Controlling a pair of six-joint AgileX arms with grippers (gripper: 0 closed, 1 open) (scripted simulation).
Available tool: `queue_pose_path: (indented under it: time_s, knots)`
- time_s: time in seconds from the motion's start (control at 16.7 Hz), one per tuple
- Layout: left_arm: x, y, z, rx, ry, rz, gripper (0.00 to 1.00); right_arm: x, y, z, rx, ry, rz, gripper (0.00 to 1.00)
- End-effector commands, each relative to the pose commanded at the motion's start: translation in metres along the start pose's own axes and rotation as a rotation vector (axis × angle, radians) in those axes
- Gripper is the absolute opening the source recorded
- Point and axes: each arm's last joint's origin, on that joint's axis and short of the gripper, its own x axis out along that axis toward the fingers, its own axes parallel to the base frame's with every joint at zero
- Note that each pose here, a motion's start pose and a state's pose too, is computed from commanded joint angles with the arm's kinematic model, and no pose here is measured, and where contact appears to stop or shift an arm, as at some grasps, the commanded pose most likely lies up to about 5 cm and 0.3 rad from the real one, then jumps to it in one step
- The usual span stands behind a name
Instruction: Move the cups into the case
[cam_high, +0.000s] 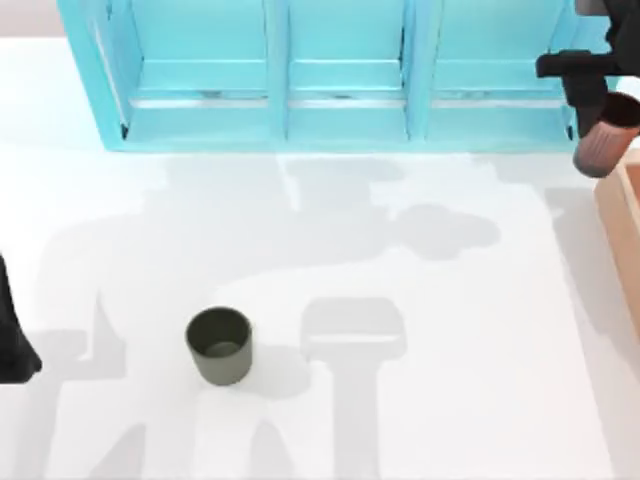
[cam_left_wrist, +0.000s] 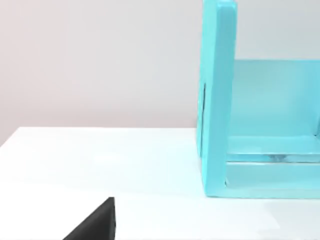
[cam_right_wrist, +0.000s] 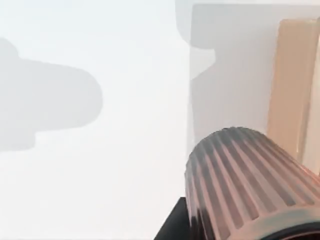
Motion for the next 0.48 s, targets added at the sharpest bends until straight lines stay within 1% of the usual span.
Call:
queue_pose_path:
  time_s: [0.12,0.24,0.48]
  knots:
    - [0.000,0.000,0.000,0.000,0.000,0.000,1.00,-0.014,-0.029,-0.016,-0.004,-0.002,-0.003,0.00]
    - [0.000,0.000,0.000,0.000,0.000,0.000,1.00,-0.030,-0.064,-0.041,-0.004,-0.003,-0.007,0.00]
    - [0.000,0.000,0.000,0.000,0.000,0.000,1.00,-0.053,-0.124,-0.118,0.005,-0.003,-0.017,0.00]
